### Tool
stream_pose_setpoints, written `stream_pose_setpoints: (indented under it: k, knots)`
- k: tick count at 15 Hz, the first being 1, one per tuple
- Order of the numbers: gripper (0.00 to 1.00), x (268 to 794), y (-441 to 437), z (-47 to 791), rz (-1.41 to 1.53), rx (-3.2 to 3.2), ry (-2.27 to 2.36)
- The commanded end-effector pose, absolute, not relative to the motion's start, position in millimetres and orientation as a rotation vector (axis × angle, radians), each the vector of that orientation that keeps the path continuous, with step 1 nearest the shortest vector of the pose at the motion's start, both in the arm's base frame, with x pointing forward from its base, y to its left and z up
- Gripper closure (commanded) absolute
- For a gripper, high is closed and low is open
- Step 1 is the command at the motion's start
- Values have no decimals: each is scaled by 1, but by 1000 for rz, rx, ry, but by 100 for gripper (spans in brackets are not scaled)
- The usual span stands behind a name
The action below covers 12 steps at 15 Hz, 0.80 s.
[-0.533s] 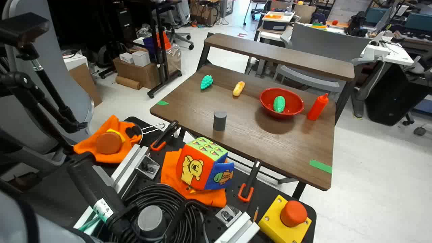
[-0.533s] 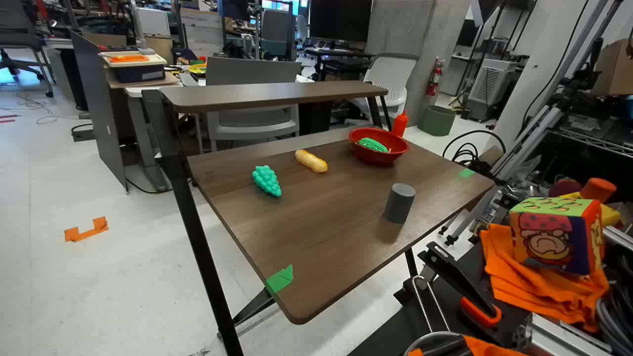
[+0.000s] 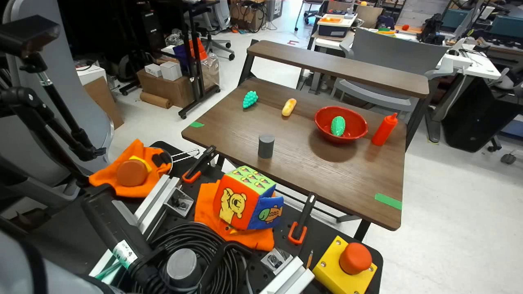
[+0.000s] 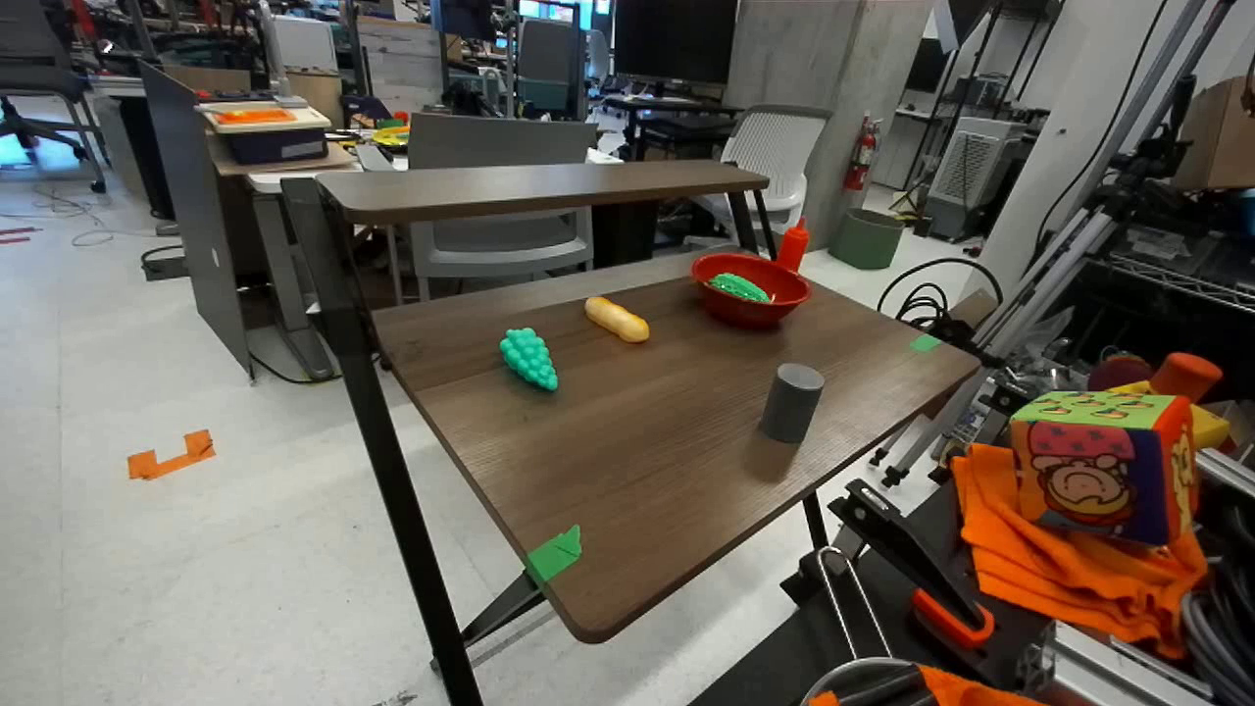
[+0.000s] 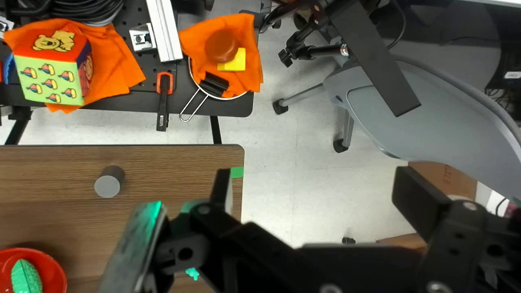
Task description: Remove the green object from the bowl
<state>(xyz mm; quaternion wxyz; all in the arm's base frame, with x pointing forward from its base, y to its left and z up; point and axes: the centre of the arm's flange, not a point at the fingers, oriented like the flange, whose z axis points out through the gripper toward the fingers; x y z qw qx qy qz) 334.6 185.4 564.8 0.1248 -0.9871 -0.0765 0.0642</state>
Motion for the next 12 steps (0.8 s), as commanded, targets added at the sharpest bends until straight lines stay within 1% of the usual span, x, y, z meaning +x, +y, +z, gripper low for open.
stream_pose_setpoints:
  k: [1,7,12]
  knots:
    - [0,342,185,564,189,-2879,-200]
    - [0,413,159,528,92,-2940,-153]
    - [0,501,101,489,36,-2994,-106]
